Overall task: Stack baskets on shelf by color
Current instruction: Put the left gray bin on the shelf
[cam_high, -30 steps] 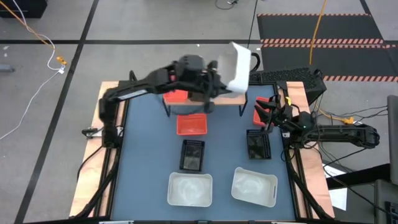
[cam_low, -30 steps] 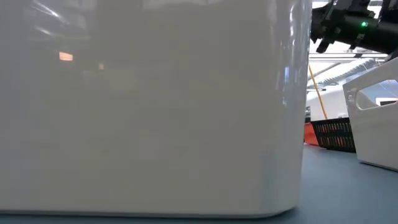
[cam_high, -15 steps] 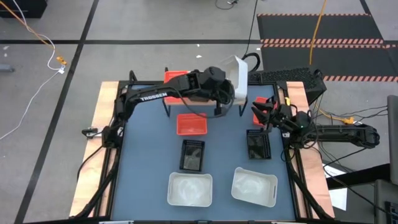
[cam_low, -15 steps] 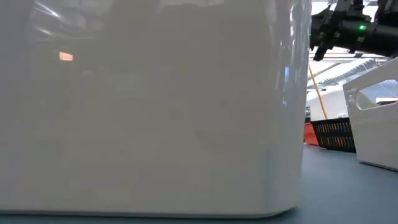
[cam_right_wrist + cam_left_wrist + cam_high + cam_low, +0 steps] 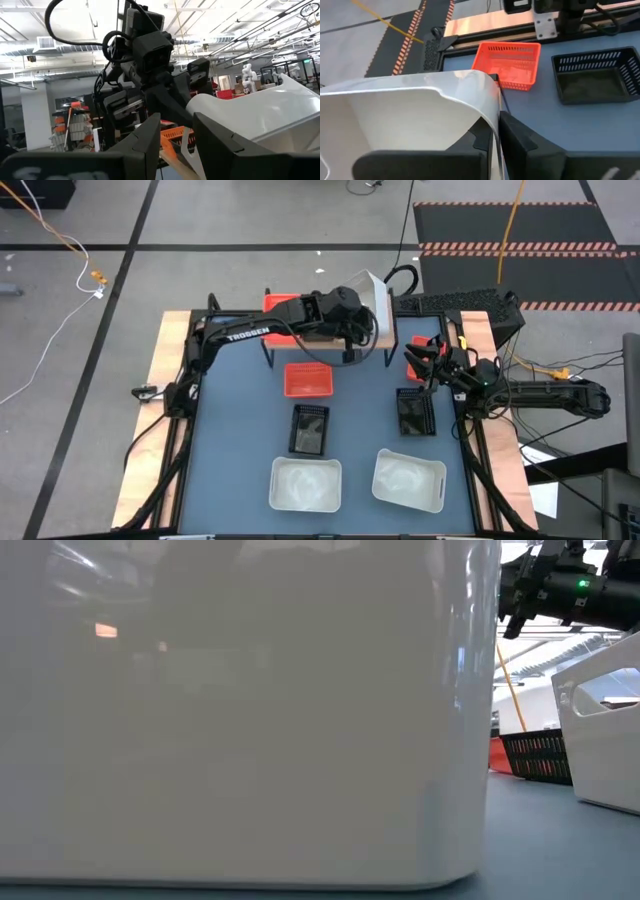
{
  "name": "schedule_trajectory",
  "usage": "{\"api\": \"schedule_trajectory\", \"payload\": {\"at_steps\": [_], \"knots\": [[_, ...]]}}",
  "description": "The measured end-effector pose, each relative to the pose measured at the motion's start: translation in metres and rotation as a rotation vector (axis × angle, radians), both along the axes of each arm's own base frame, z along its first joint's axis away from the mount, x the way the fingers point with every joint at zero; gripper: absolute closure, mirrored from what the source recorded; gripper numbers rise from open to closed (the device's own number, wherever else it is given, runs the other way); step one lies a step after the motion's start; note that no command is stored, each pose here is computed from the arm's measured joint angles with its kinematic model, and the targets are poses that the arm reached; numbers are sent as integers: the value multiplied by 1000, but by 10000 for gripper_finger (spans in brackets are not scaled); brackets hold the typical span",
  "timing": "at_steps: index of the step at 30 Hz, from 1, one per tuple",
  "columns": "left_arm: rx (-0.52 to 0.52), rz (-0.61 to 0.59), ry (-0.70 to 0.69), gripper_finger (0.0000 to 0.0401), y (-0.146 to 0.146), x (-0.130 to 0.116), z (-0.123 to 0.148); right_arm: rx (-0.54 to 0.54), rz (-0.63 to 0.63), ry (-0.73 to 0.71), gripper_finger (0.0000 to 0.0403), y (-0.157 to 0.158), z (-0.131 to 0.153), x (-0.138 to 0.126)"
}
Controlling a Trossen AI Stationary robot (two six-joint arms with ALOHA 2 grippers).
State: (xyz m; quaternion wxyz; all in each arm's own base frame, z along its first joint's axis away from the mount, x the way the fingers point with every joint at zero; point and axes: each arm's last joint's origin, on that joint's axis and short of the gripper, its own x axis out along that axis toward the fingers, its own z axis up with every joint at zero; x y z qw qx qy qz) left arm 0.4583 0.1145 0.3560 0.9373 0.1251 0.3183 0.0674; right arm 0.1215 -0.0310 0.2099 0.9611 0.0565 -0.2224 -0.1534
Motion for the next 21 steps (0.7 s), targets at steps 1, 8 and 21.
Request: {"api": "schedule_trajectory", "payload": {"at_steps": [1, 8, 21], "knots": [[3, -3, 1, 371, 0, 0, 0, 0, 0, 0, 294, 0, 0, 0], [25, -12, -3, 355, 1, 0, 1, 0, 0, 3, 294, 0, 0, 0], [42, 36, -49, 239, 3, 2, 5, 1, 0, 8, 294, 0, -1, 0]]}}
